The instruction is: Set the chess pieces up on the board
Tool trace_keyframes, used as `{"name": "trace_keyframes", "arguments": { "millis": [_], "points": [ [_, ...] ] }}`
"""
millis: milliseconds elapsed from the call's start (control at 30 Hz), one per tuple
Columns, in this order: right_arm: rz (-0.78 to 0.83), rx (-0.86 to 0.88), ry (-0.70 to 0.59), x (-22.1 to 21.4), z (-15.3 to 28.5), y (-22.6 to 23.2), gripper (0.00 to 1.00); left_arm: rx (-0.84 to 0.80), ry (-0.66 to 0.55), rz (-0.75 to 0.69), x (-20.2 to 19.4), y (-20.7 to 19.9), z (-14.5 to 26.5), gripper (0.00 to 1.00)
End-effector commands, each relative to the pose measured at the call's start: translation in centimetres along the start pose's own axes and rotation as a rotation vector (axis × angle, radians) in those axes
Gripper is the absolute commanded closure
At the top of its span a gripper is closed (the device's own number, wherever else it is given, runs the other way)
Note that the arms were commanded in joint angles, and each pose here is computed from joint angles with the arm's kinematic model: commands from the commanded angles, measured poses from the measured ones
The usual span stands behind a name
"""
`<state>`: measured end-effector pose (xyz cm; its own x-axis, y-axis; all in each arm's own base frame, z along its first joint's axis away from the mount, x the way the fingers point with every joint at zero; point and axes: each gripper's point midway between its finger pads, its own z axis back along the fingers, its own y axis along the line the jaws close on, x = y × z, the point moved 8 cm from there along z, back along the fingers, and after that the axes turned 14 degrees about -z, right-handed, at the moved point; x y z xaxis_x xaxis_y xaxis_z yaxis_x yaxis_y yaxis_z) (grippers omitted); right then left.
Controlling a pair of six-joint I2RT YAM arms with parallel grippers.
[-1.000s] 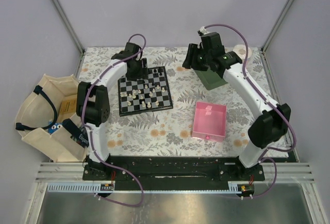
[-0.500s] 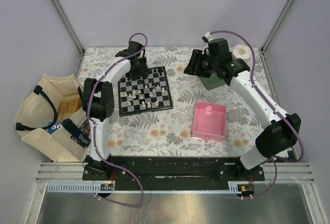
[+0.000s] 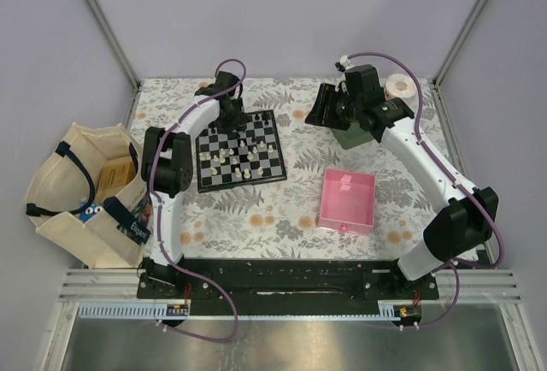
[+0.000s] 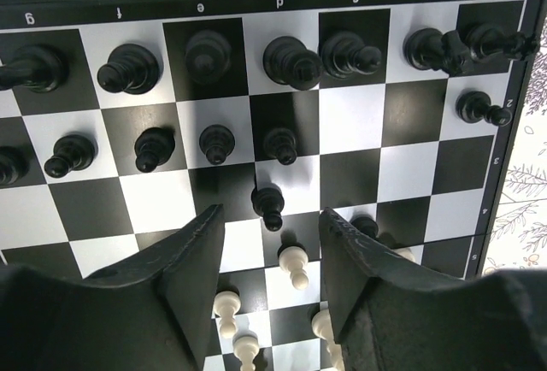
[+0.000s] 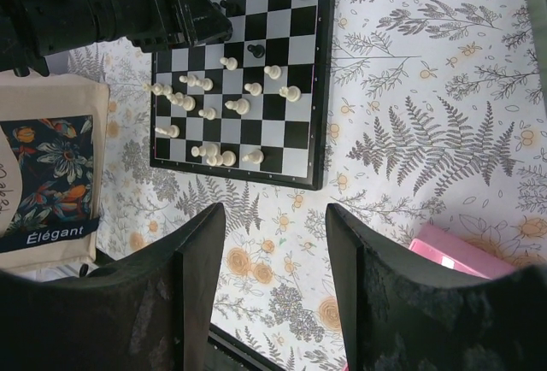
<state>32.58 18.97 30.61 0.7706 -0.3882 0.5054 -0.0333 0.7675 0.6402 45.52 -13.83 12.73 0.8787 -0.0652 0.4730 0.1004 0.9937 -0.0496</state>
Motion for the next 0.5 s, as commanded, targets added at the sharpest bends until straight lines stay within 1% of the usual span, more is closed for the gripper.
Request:
{"name": "trace_keyframes", "arguments": {
  "millis": [0, 33, 467],
  "points": [
    [0.012, 0.043, -0.011, 0.38, 0.53, 0.34, 0.41, 0.006, -0.052, 0.014, 1.70, -0.18, 0.44, 0.51],
    [0.011, 0.042, -0.010, 0.40, 0.48, 0.29, 0.41, 0.005, -0.049, 0.014, 1.64, -0.19, 0.32, 0.52],
    [0.005, 0.041, 0.010, 0.15, 0.07, 0.03, 0.41, 0.009, -0.028, 0.016, 0.96, -0.10, -0.10, 0.55]
  ]
}}
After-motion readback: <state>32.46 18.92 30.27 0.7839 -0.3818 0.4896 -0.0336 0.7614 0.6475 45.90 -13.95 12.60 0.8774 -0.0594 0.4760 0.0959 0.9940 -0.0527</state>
